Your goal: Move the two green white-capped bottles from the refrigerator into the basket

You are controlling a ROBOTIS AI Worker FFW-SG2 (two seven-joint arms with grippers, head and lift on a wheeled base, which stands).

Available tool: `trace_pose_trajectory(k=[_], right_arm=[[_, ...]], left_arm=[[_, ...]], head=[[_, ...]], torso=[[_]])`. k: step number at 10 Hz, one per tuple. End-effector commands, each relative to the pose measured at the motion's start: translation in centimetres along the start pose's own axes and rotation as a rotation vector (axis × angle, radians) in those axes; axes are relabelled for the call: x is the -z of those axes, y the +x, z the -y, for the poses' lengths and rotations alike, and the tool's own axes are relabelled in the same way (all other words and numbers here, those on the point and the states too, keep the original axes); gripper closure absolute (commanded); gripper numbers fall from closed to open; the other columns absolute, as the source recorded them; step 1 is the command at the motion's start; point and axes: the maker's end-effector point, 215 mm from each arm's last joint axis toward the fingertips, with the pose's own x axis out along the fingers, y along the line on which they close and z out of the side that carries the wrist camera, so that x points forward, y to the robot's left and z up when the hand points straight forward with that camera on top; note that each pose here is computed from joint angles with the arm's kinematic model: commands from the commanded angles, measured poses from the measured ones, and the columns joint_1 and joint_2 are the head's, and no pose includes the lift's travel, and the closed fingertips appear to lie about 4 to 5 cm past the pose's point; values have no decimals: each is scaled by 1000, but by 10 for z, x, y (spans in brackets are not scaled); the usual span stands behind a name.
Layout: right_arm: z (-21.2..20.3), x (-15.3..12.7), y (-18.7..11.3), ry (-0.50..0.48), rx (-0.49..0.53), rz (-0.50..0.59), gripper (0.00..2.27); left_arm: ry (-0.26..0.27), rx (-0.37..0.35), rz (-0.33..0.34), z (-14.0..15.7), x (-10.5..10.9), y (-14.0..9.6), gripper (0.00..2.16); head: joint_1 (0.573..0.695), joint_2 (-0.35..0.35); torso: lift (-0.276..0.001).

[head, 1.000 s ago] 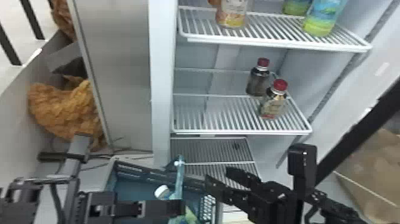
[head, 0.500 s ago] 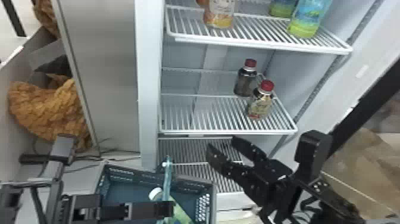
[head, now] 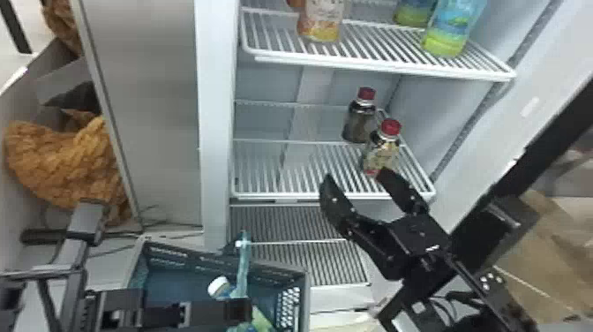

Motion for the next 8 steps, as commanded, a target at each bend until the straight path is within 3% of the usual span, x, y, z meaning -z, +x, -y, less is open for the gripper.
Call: trace_pose_trajectory(k=[1,3,8], right_arm=[[5,-12,-5,1,33,65,90],[18,-18,-10,-13,104,131,88],[38,0,-16,-32,176,118,87]], left_arm=[[0,2,0,1,0,0,1161],[-3,3,0,1,1,1,1161],[0,8,-2,3,1,1,1161]], head=[[695,-262],[695,-280],[695,-320]], torso=[[-263],[-263],[-263]])
